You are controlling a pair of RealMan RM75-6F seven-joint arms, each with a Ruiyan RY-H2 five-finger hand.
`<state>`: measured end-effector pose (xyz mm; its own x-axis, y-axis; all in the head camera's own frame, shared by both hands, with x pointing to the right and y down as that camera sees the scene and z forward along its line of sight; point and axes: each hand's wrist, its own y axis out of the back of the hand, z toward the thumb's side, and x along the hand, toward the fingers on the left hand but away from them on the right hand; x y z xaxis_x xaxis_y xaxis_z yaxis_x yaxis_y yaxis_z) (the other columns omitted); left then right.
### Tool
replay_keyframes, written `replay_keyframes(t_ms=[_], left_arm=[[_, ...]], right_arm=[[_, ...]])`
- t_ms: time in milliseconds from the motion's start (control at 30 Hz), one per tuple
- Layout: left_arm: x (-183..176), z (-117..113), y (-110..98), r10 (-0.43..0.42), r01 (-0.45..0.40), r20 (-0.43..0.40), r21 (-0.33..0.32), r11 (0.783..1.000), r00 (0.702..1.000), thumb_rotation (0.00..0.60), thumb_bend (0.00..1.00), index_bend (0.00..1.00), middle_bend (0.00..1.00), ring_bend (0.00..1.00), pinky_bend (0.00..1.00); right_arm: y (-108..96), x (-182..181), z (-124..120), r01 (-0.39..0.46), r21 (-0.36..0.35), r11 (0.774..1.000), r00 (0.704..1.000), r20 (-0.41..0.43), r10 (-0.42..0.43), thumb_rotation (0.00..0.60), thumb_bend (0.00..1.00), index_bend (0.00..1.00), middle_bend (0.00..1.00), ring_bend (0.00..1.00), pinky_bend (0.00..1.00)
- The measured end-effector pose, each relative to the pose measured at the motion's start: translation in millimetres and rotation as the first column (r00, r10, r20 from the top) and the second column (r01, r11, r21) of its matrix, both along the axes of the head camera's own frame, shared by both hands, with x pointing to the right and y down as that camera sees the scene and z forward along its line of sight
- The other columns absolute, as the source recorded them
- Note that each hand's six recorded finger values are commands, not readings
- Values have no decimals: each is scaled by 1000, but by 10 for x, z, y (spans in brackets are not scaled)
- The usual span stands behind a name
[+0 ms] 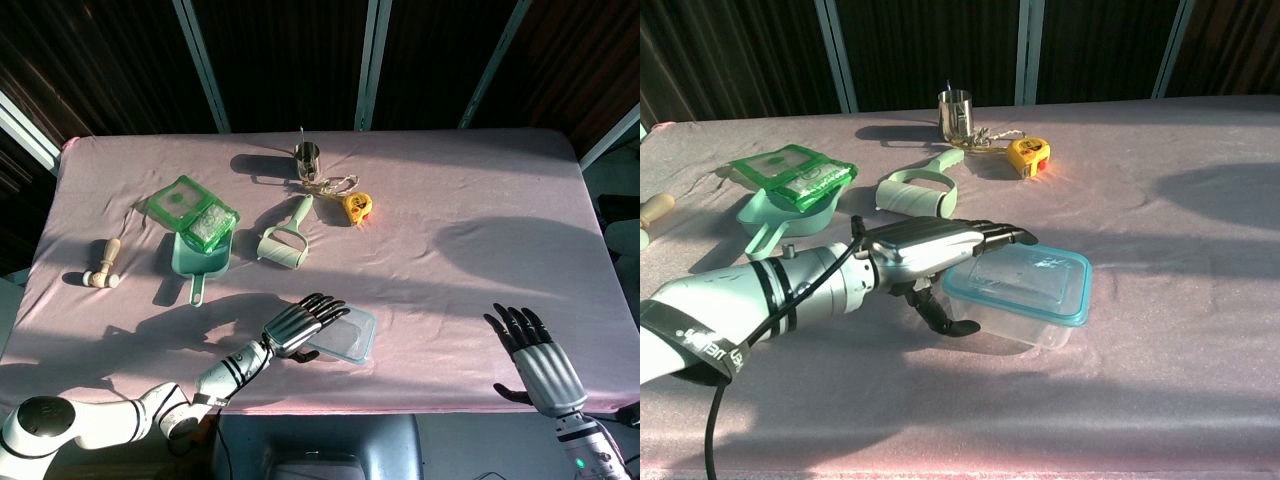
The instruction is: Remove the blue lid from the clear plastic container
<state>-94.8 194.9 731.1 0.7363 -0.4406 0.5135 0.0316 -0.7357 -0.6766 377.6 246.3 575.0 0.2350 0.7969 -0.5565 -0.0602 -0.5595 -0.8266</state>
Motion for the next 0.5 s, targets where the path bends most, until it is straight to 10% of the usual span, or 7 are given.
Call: replay_keyframes(t_ms=[233, 500], left_arm=[[-49, -22, 167, -101, 101, 14, 22, 995, 995, 600, 329, 0, 525, 638, 609], [32, -59, 320, -163, 162, 4, 66, 985, 987, 600, 329, 0, 537, 638, 582]], right_arm=[[-144, -404, 276, 174, 15, 985, 984, 33, -174, 600, 206, 32, 0, 0, 0], [-304, -961, 679, 327, 2, 945, 933, 159, -323, 600, 340, 408, 0, 0, 0]])
